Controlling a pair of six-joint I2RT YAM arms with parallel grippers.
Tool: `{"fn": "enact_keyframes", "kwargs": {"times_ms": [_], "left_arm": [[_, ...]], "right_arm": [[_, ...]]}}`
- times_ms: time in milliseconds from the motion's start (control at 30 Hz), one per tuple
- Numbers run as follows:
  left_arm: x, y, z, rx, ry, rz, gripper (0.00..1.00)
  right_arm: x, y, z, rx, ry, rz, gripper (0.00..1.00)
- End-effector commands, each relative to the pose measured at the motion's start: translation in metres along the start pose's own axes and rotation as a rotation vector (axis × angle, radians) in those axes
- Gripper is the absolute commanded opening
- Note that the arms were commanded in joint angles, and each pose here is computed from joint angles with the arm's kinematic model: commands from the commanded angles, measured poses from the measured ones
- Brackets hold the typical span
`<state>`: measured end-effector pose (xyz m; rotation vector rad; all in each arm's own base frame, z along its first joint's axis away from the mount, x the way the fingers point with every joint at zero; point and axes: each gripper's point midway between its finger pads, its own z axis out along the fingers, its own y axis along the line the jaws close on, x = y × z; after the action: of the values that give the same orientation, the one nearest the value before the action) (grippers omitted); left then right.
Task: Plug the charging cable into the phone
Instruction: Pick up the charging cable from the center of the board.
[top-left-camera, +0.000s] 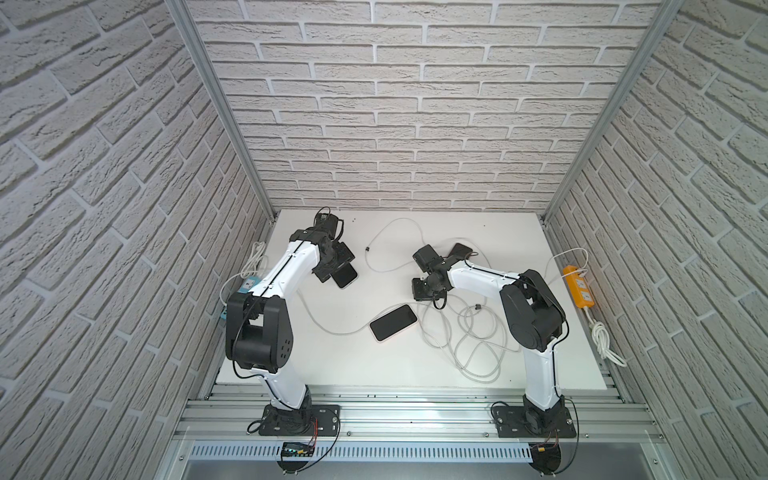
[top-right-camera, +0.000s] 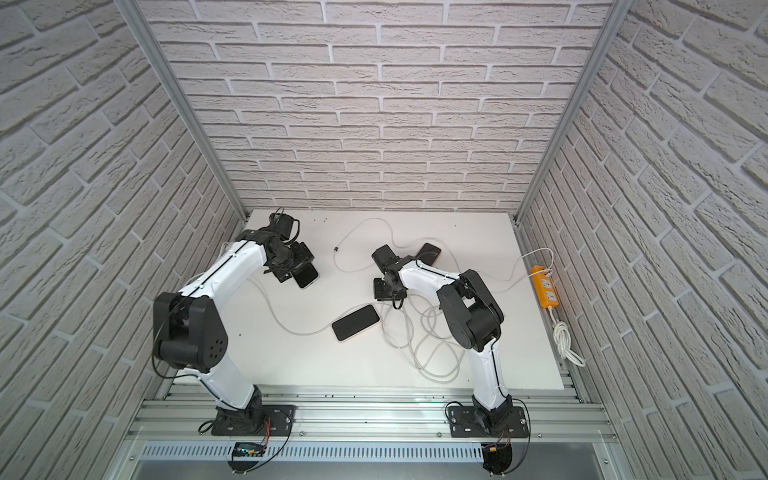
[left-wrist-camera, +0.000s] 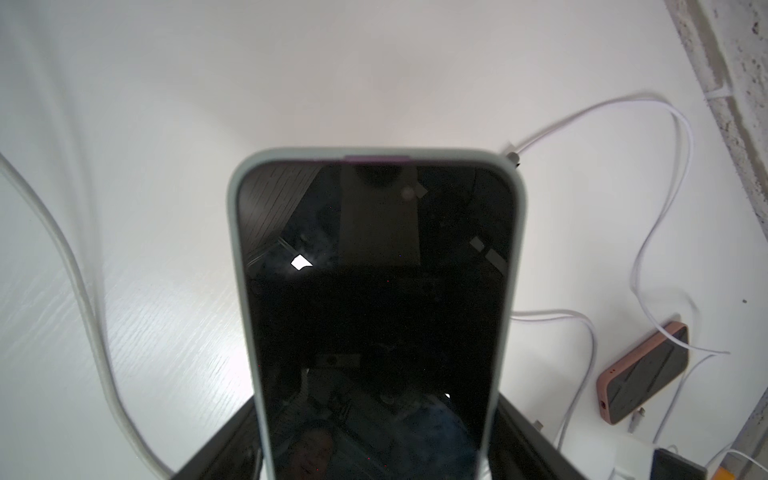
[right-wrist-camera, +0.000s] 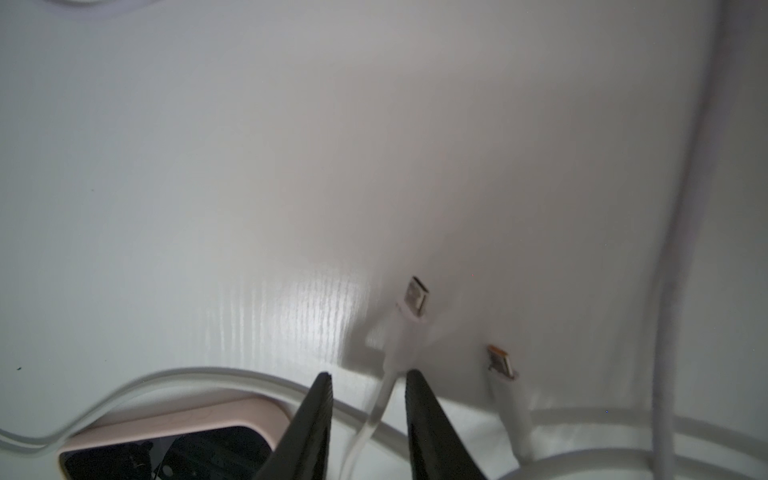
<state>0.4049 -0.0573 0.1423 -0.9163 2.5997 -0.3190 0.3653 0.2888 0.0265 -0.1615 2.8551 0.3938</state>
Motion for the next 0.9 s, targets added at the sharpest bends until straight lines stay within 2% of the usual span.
{"fn": "enact_keyframes", "kwargs": {"times_ms": [0, 567, 733, 867], "left_arm": [[-0.008, -0.006, -0.012, 0.043, -0.039, 0.008, 0.0], [-0.006, -0.004, -0.008, 0.039, -0.027, 0.01, 0.0], [-0.006, -0.005, -0.009, 0.043, -0.027, 0.008, 0.0], [-0.007, -0.008, -0.012, 0.056, -0.028, 0.008, 0.0]], "right_arm": [[-0.01, -0.003, 0.001, 0.007, -0.029, 0.042, 0.32], [-0.007, -0.005, 0.02, -0.033, -0.001, 0.105, 0.19], [-0.009, -0.003, 0.018, -0.042, -0.011, 0.095, 0.08], [-0.023, 0.017, 0.004, -0.15, -0.072, 0.026, 0.03]]}}
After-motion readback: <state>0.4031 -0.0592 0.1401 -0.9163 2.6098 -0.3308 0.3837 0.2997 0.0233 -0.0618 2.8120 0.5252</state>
